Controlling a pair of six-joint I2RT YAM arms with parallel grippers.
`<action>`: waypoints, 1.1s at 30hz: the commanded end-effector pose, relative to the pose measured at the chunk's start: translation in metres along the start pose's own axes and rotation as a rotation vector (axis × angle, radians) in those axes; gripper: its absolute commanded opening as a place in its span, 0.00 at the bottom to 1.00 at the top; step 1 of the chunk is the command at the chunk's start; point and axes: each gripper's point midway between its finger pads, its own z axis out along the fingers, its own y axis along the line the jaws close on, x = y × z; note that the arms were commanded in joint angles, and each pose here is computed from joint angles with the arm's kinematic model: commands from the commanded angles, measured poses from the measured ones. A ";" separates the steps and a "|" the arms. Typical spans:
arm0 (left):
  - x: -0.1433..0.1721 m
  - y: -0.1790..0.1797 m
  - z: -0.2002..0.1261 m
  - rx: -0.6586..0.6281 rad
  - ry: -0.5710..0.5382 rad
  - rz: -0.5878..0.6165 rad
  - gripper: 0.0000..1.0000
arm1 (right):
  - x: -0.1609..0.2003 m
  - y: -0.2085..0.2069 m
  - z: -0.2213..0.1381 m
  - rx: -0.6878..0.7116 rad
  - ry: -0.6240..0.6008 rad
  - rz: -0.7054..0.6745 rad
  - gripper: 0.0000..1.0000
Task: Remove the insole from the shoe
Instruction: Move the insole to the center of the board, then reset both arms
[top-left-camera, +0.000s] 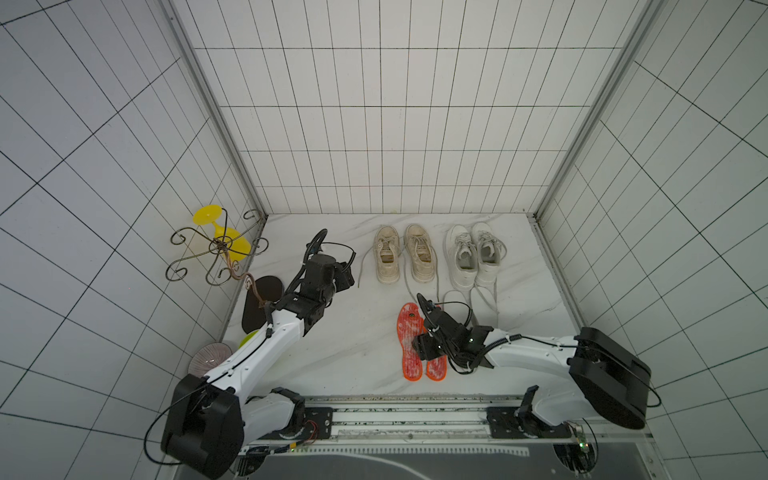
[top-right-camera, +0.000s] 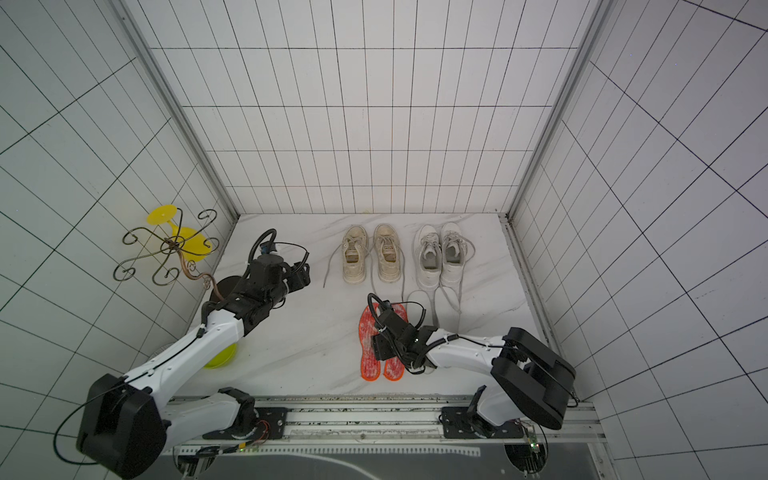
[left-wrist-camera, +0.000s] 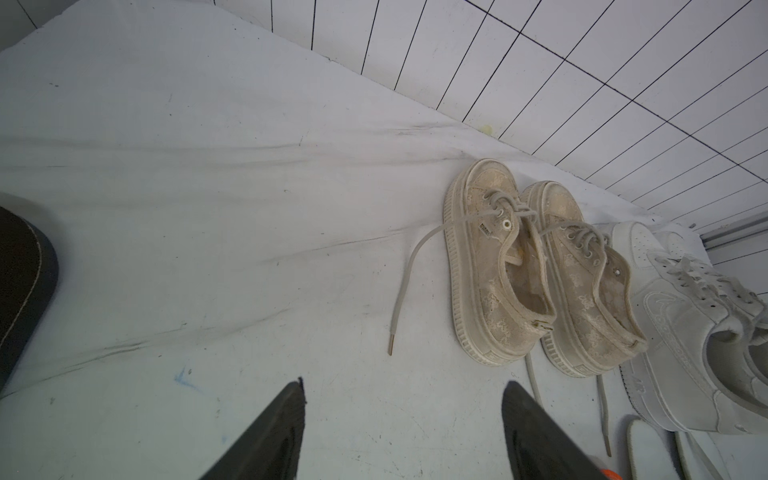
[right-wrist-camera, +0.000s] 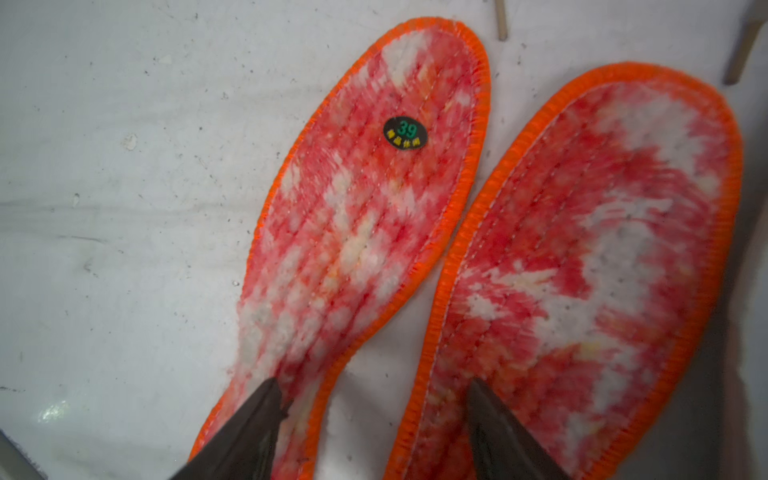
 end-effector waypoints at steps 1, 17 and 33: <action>-0.011 0.006 -0.004 -0.029 -0.065 0.015 0.74 | -0.041 0.016 -0.025 -0.011 -0.109 0.000 0.71; -0.058 0.041 -0.023 -0.253 -0.350 0.148 0.98 | -0.135 -0.156 -0.184 0.569 -0.628 0.226 0.85; -0.034 0.106 0.035 -0.374 -0.393 0.347 0.98 | -0.125 -0.319 -0.187 1.007 -0.788 0.415 0.99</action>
